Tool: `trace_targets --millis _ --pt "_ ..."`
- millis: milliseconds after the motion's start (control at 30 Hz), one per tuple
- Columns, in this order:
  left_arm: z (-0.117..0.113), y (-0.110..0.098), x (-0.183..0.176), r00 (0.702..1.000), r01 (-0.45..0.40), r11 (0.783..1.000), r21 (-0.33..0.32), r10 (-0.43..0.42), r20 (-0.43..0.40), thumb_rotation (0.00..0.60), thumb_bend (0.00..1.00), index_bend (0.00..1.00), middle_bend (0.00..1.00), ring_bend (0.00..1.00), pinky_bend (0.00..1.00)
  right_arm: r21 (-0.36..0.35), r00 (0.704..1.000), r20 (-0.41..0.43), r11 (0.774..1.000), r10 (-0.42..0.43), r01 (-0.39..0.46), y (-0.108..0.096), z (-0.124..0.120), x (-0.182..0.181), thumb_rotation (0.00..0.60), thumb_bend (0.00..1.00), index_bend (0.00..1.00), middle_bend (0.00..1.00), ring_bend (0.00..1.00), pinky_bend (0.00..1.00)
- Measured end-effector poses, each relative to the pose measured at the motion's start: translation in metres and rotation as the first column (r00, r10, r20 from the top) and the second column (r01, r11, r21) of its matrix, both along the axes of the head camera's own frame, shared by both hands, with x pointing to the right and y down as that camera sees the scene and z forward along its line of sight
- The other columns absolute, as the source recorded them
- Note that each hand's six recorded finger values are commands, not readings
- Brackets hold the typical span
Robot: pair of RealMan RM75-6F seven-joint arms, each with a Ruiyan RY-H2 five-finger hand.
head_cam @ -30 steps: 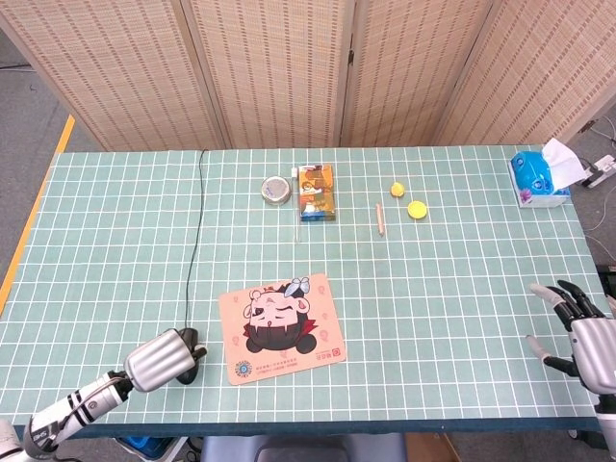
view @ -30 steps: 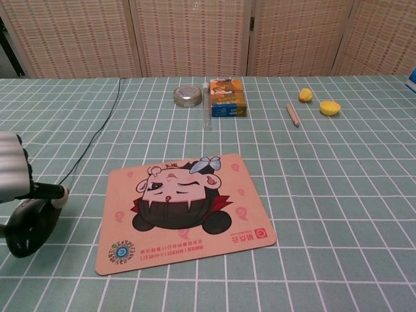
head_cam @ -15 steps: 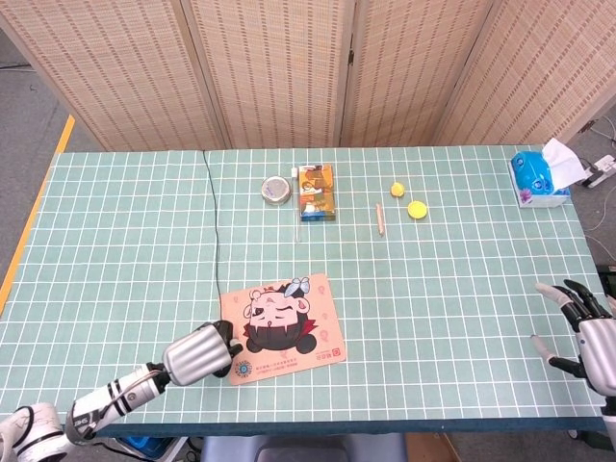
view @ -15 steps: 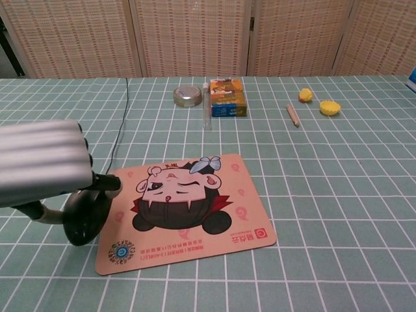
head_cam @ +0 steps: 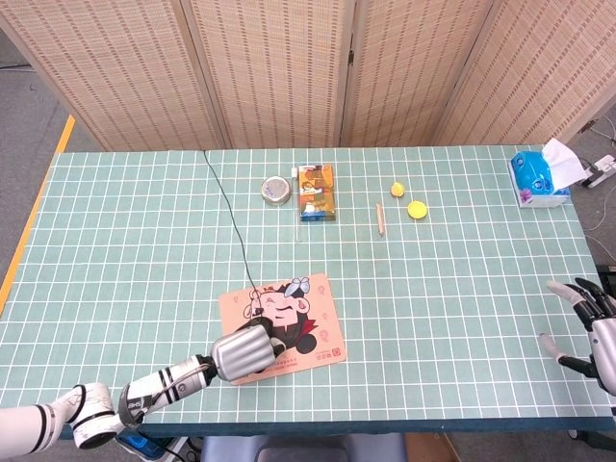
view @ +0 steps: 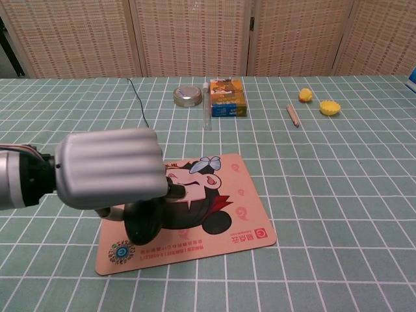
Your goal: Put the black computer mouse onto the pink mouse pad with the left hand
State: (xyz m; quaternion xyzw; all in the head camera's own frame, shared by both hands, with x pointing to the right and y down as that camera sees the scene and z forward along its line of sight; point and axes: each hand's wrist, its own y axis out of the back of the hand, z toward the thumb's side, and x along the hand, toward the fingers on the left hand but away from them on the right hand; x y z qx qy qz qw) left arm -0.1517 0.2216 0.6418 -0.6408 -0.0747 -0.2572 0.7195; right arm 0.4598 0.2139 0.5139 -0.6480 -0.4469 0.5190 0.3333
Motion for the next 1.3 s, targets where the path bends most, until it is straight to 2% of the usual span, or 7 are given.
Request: trace_targets --millis 300,533,633,767,867,1100,1300 --pt "0.02 -0.006 0.016 0.999 -0.007 1.0 0.021 0.006 0.044 0.6 0.08 0.61 1.0 1.0 1.0 -0.002 1.0 0.004 1.0 0.009 -0.009 -0.001 0.0 0.003 0.6 0.24 0.19 0.25 0.11 0.36" --pt "0.024 -0.009 0.025 0.999 -0.005 0.999 0.037 0.003 0.05 0.6 0.08 0.6 1.0 1.0 1.0 -0.003 1.0 0.006 1.0 0.01 -0.01 -0.001 0.0 0.004 0.6 0.24 0.19 0.25 0.11 0.36" --pt "0.025 -0.01 0.027 0.999 -0.006 0.999 0.047 0.004 0.055 0.6 0.08 0.53 1.0 1.0 1.0 -0.004 1.0 0.007 1.0 0.009 -0.009 -0.001 -0.001 0.004 0.6 0.24 0.19 0.25 0.11 0.36" --pt "0.025 -0.01 0.027 0.998 -0.007 0.998 0.062 0.003 0.064 0.6 0.08 0.35 1.0 1.0 1.0 -0.005 1.0 0.007 1.0 0.008 -0.008 0.0 0.0 0.004 0.6 0.24 0.19 0.25 0.11 0.36" --pt "0.023 -0.009 0.028 0.998 -0.004 0.998 0.065 0.0 0.066 0.6 0.08 0.31 1.0 1.0 1.0 -0.003 1.0 0.009 1.0 0.006 -0.006 0.0 -0.001 0.003 0.6 0.24 0.19 0.25 0.11 0.36" --pt "0.015 -0.006 0.018 0.997 0.018 0.998 0.064 -0.023 0.073 0.6 0.08 0.29 1.0 1.0 1.0 0.004 1.0 0.01 1.0 0.002 -0.002 0.001 -0.003 0.002 0.6 0.24 0.19 0.25 0.11 0.36" --pt "0.005 -0.01 -0.008 0.993 0.083 0.994 0.068 -0.089 0.077 0.6 0.08 0.34 1.0 1.0 1.0 0.005 1.0 0.005 1.0 0.003 -0.003 0.001 -0.003 0.002 0.6 0.24 0.19 0.25 0.11 0.36"
